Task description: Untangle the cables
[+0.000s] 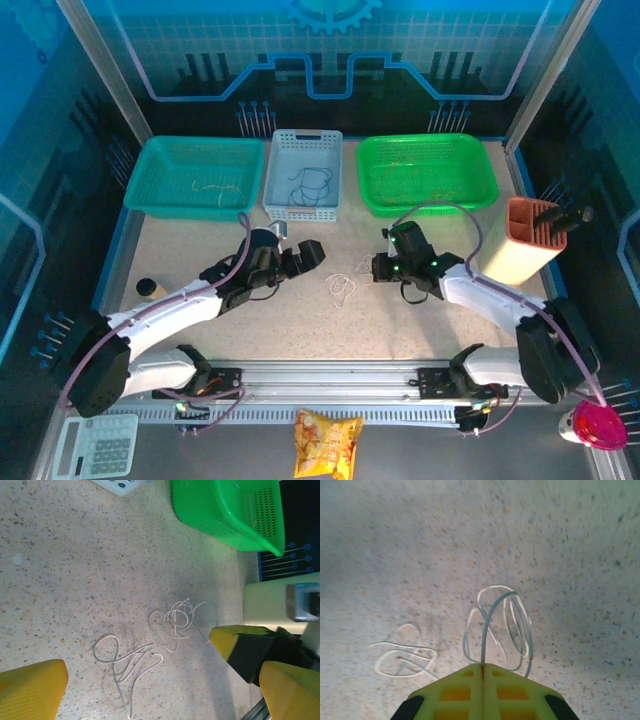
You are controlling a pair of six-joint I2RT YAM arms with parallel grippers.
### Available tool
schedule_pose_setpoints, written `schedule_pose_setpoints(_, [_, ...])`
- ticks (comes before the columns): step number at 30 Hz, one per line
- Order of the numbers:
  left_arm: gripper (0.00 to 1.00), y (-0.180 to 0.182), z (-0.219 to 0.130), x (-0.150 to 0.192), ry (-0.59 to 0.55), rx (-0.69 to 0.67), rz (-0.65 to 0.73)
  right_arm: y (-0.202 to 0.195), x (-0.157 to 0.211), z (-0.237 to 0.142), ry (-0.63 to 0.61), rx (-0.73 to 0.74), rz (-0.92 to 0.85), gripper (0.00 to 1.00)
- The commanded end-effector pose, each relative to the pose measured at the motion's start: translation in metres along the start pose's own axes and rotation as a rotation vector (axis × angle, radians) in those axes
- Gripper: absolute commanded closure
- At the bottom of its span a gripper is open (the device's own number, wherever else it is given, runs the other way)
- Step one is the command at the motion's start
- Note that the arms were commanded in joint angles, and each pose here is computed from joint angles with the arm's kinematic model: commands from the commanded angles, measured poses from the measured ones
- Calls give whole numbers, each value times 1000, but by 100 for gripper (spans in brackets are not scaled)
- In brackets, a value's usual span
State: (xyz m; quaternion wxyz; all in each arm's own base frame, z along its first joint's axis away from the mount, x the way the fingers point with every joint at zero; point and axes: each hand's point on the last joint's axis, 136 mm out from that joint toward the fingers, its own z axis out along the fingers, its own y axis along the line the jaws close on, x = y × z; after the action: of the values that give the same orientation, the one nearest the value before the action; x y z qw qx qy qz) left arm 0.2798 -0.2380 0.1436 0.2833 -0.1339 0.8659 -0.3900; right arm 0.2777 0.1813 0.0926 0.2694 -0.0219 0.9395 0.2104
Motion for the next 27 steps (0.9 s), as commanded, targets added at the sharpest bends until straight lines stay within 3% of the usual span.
schedule_pose_setpoints(1, [1, -11, 1, -1, -9, 42, -32, 16, -22, -30, -80, -29, -37, 100])
schedule_pose_setpoints(17, [1, -40, 5, 0, 7, 168, 68, 66, -65, -109, -254, -213, -85, 100])
schedule_pose_setpoints(27, [10, -67, 2, -3, 11, 274, 59, 101, -85, -147, -308, -372, -66, 100])
